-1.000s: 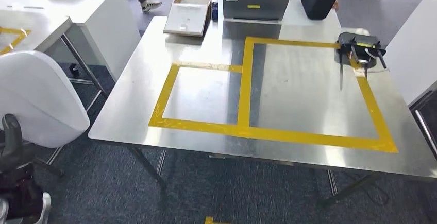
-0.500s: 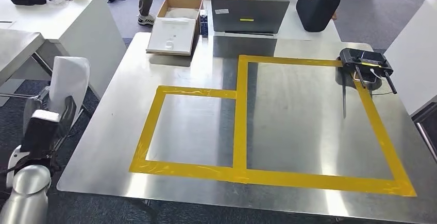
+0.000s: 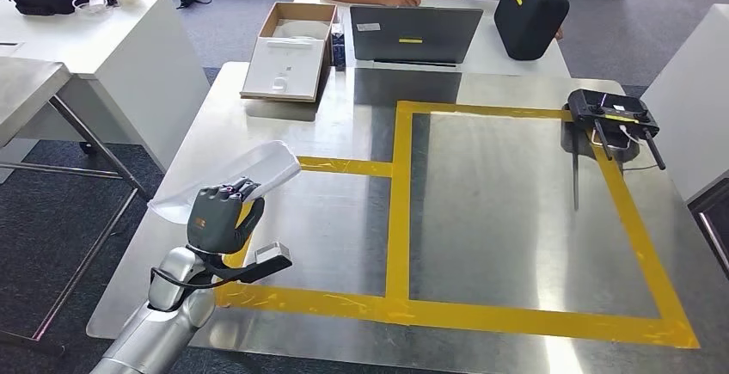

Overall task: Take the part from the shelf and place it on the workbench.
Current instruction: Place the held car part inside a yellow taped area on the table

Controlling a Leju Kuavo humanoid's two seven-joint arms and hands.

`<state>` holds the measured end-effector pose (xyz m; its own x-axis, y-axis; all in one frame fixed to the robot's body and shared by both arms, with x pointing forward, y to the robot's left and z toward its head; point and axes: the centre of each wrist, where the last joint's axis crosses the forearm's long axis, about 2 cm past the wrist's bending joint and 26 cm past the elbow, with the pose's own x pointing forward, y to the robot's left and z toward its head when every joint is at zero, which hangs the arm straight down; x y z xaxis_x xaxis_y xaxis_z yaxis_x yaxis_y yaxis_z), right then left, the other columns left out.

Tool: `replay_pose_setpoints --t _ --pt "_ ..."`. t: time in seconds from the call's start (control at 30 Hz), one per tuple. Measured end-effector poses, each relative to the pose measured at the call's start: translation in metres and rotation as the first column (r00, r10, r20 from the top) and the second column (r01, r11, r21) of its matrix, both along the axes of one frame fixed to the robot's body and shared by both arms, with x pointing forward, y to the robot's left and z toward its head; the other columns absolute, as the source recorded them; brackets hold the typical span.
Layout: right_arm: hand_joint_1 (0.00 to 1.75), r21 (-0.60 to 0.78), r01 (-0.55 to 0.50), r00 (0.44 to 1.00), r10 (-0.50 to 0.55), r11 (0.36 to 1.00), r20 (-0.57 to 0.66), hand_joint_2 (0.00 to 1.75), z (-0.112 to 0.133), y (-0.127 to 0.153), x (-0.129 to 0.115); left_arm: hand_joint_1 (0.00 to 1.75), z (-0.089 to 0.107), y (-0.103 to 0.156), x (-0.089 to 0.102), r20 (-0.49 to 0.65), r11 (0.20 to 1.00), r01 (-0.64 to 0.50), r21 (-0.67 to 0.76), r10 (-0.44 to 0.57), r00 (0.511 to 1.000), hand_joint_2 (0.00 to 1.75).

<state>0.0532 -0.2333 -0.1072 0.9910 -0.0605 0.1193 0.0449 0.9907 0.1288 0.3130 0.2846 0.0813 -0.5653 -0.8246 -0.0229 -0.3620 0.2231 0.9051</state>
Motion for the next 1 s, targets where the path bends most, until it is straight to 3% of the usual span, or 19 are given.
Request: replay_pose_setpoints --t 0.4,0.53,0.67,0.8,1.0 --pt "0.0 0.0 -0.008 1.0 0.008 1.0 0.01 1.75 0.0 0.0 -0.002 1.75 -0.009 -0.021 -0.018 0.009 0.991 0.132 0.021 -0.132 0.991 1.75" --pt "0.0 -0.002 -0.006 1.0 0.006 1.0 0.021 0.0 0.0 0.0 -0.002 0.0 -0.015 -0.049 -0.033 0.011 0.972 0.235 0.006 -0.235 0.972 1.75" --pt "0.0 -0.002 -0.004 1.0 0.005 1.0 0.02 0.0 0.0 0.0 -0.002 0.0 -0.019 -0.058 -0.038 -0.006 0.972 0.235 -0.03 -0.235 0.972 1.75" --pt "0.0 -0.003 -0.004 1.0 0.004 1.0 0.018 0.0 0.0 0.0 -0.002 0.0 -0.025 -0.061 -0.04 -0.046 0.972 0.214 -0.101 -0.219 0.975 0.0" --pt "0.0 -0.007 0.001 1.0 -0.001 1.0 0.008 0.0 0.0 0.0 -0.003 0.0 -0.031 -0.064 -0.044 -0.095 0.972 0.154 -0.178 -0.173 0.98 0.0"
